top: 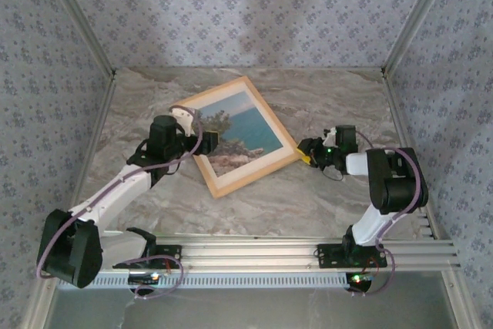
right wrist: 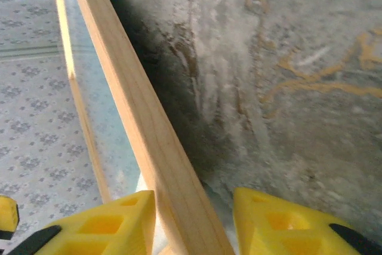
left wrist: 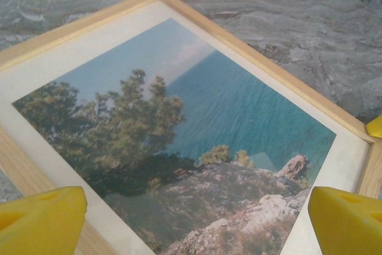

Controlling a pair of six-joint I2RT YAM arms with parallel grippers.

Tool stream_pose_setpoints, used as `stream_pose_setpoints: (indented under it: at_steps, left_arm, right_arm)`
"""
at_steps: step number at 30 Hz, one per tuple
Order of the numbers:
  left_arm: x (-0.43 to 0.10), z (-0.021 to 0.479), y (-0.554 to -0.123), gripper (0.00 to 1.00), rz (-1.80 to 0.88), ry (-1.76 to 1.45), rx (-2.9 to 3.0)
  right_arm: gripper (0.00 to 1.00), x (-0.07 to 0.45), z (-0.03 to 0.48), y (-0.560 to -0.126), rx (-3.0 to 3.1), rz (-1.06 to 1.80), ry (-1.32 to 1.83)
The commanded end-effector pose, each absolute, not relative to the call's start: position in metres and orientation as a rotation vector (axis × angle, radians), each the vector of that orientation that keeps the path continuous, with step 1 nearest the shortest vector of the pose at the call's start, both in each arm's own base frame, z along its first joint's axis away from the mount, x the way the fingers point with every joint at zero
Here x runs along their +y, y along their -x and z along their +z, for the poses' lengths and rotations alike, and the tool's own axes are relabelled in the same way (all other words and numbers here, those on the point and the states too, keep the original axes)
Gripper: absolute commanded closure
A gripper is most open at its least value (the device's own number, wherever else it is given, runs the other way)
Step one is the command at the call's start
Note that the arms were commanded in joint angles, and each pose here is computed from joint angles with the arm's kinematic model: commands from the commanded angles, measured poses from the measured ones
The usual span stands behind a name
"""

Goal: Put the photo into the frame

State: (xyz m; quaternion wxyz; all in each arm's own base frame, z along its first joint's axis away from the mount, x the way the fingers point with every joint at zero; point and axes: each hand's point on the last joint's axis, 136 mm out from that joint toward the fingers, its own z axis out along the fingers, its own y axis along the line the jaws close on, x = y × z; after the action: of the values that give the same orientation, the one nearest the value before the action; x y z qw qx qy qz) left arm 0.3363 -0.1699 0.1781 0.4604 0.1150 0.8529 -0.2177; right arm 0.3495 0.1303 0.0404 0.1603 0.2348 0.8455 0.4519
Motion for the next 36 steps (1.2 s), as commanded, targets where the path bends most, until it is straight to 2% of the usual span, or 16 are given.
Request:
stream_pose_setpoints:
  at_steps: [1,6,10,12,15,24,36]
  left_arm:
    - [-0.158,0.165,-0.342,0.05,-0.525,-0.180,2.129]
    - [-0.135,0.133,-0.349,0.07,-0.523,0.046,2.248]
    - [-0.117,0.111,-0.356,0.08,-0.523,0.208,2.316]
    - [-0.110,0.103,-0.360,0.08,-0.512,0.250,2.339]
    - [-0.100,0.093,-0.367,0.09,-0.485,0.303,2.365]
    - [-0.100,0.071,-0.387,0.11,-0.479,0.329,2.431]
    - [-0.116,0.052,-0.403,0.14,-0.576,0.338,2.467]
  right_arm:
    - [0.56,0.127,0.042,-0.347,2.437,1.211,-0.596]
    - [0.44,0.114,0.049,-0.338,2.523,0.958,-0.484]
    - [0.32,0.118,0.065,-0.343,2.567,0.692,-0.199]
    - [0.30,0.127,0.072,-0.350,2.570,0.601,-0.068]
    - [0.29,0.141,0.074,-0.363,2.577,0.552,0.052]
    - [0.29,0.175,0.057,-0.393,2.636,0.655,0.163]
    - [0.30,0.189,0.040,-0.373,2.701,0.728,0.205]
